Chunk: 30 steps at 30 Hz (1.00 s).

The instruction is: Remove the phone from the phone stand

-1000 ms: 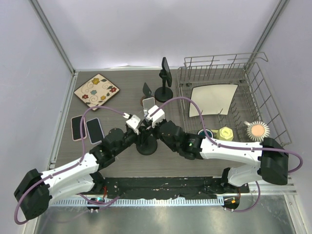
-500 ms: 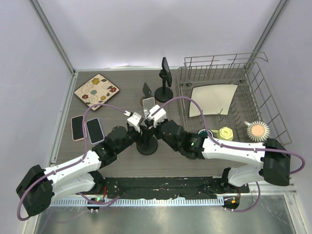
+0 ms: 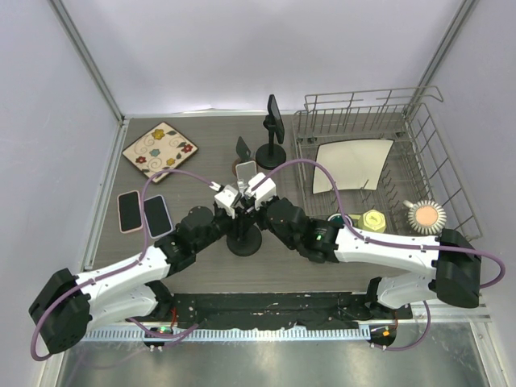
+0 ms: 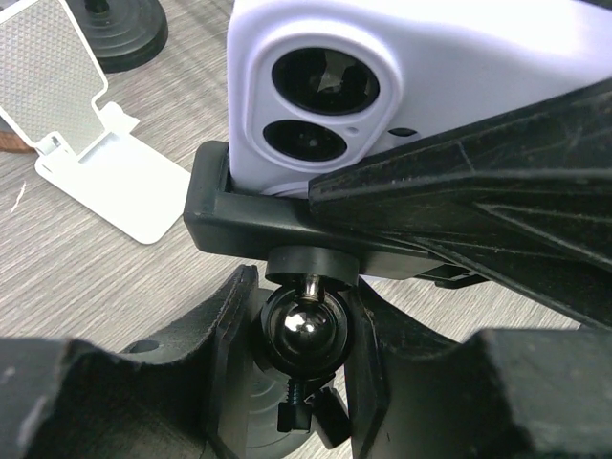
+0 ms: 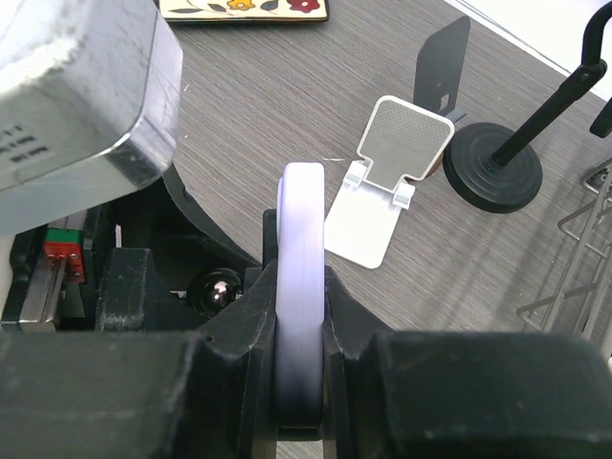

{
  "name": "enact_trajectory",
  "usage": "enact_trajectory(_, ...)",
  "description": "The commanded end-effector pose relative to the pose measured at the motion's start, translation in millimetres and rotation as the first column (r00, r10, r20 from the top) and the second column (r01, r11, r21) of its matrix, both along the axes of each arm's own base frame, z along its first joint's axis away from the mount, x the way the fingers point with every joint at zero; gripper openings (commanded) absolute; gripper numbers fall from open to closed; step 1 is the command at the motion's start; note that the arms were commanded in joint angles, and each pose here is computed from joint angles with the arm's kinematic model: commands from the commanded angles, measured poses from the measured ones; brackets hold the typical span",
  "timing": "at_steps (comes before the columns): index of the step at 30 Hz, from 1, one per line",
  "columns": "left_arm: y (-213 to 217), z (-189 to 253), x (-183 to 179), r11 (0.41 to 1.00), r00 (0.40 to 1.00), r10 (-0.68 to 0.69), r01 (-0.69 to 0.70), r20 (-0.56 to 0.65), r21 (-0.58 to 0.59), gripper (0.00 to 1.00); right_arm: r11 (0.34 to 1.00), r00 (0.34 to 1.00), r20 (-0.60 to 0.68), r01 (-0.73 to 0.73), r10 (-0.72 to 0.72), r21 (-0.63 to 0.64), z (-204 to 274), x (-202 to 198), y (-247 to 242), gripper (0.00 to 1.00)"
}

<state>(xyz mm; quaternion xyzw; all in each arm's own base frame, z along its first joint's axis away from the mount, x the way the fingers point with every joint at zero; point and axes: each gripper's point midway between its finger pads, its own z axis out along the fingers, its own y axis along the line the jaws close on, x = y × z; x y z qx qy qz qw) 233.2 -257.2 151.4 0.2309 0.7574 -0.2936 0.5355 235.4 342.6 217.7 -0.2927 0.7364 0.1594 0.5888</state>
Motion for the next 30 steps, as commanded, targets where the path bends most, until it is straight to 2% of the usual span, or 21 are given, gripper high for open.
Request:
enact_trajectory(1, 9, 11, 18, 0.994, 0.994, 0.109, -0.108, 0.010, -0.031, 0.00, 0.996, 0.998, -0.022, -0.061, 0.063, 0.058, 16, -18, 5, 0.01)
enact_trajectory(6, 34, 5, 30, 0.955, 0.957, 0.288, -0.289, -0.025, -0.059, 0.00, 0.998, 0.998, -0.043, -0.053, 0.051, -0.044, -2, -32, -1, 0.01)
enact_trajectory(10, 44, 3, 34, 0.935, 0.936, 0.350, -0.352, -0.047, -0.052, 0.00, 0.996, 0.999, -0.049, -0.026, 0.022, -0.087, -13, -43, -7, 0.01)
enact_trajectory(15, 52, 6, 34, 0.919, 0.923, 0.381, -0.385, -0.063, -0.082, 0.00, 0.995, 0.998, -0.039, 0.048, -0.052, -0.090, -18, -41, -25, 0.01)
enact_trajectory(18, 58, 7, 33, 0.912, 0.917, 0.394, -0.399, -0.065, -0.095, 0.00, 0.986, 0.988, -0.004, 0.155, -0.156, -0.067, -9, -31, -43, 0.01)
enact_trajectory(22, 59, 7, 27, 0.916, 0.923, 0.380, -0.385, -0.064, -0.110, 0.00, 0.957, 0.956, 0.024, 0.291, -0.291, -0.008, 6, -17, -64, 0.01)
enact_trajectory(30, 67, 3, 22, 0.910, 0.918, 0.392, -0.397, -0.064, -0.119, 0.00, 0.905, 0.904, 0.047, 0.425, -0.425, 0.022, 14, -4, -84, 0.01)
